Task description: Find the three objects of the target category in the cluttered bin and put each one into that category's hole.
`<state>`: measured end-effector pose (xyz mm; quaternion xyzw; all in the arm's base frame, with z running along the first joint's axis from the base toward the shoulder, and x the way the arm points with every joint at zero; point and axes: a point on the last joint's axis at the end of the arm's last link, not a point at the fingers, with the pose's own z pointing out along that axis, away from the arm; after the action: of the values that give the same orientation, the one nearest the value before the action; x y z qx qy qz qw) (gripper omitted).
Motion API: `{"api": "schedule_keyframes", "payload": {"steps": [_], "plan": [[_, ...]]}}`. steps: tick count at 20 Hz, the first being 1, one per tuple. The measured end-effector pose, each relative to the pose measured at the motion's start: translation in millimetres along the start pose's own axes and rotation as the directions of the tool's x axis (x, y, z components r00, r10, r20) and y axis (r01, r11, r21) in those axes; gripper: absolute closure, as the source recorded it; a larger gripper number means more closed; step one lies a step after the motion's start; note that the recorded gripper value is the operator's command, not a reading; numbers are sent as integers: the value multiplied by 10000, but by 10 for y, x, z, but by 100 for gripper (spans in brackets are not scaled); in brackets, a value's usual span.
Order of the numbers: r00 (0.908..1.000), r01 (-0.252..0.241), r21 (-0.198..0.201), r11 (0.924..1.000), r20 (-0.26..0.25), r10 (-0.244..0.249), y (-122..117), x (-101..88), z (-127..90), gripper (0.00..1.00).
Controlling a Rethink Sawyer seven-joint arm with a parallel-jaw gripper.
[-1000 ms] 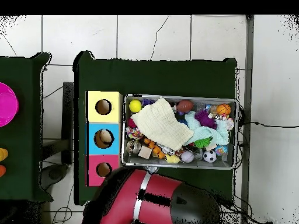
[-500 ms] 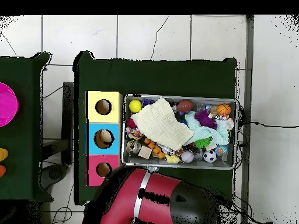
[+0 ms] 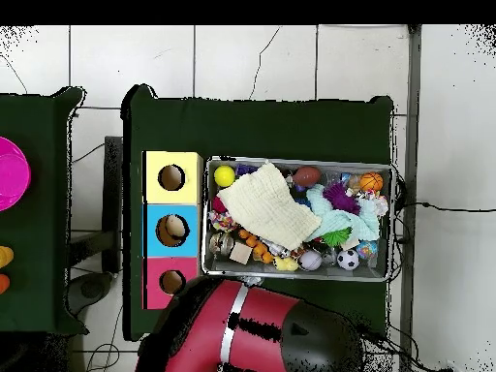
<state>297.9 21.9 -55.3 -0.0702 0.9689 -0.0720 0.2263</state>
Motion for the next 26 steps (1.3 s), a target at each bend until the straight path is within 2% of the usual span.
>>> {"api": "schedule_keyframes", "payload": {"steps": [17,18,26], "plan": [[9999,138,-67,9999,27,-137,46,-5,-7,100],[9999,138,-67,9999,27,-137,46,-5,-7,0],[9999,139,-67,9999,27,-138,46,-5,-7,0]]}}
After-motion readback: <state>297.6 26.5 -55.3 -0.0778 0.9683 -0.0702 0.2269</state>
